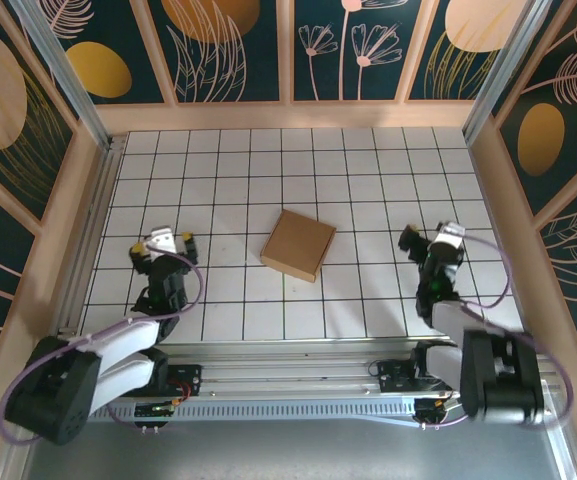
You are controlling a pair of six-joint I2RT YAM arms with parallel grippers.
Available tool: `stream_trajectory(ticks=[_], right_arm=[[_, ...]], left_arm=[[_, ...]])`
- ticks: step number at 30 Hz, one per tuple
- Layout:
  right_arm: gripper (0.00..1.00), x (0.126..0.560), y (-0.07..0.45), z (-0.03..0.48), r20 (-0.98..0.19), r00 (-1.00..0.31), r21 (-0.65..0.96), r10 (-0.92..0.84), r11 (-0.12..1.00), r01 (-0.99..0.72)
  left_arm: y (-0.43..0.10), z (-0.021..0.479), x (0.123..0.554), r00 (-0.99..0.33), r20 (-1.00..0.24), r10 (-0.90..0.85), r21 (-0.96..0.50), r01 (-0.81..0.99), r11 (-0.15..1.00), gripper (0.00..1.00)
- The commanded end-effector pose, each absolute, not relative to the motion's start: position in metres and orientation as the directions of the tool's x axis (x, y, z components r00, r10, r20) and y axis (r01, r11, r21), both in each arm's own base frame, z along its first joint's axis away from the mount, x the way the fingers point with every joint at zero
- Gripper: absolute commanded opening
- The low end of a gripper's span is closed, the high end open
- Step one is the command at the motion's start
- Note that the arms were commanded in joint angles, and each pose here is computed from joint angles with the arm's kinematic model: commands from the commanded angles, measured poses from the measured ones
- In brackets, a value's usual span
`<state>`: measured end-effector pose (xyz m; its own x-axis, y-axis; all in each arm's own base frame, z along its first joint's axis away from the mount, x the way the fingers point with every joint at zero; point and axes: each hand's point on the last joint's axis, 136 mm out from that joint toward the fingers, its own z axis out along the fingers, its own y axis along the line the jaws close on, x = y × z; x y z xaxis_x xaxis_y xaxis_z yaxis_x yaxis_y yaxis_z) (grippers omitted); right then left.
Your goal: Fold the paper box
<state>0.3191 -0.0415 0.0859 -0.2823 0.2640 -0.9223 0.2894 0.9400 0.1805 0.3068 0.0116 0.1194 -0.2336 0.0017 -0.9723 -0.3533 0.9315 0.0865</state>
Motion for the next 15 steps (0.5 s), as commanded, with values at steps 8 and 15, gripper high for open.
stream_trajectory(ticks=[8,15], right_arm=[[0.99,0.369,-0.027,0.130,-0.989,-0.055,0.126,0.135,0.981,0.149],[0.99,0.368,-0.029,0.131,-0.989,-0.046,0.129,0.138,0.978,0.162]], left_arm=[[0.027,0.145,0.359,-0.031,-0.997,-0.068,-0.059,-0.229,0.972,0.99],[0.035,0.137,0.371,-0.063,-0.993,-0.100,-0.082,-0.238,0.968,0.99]])
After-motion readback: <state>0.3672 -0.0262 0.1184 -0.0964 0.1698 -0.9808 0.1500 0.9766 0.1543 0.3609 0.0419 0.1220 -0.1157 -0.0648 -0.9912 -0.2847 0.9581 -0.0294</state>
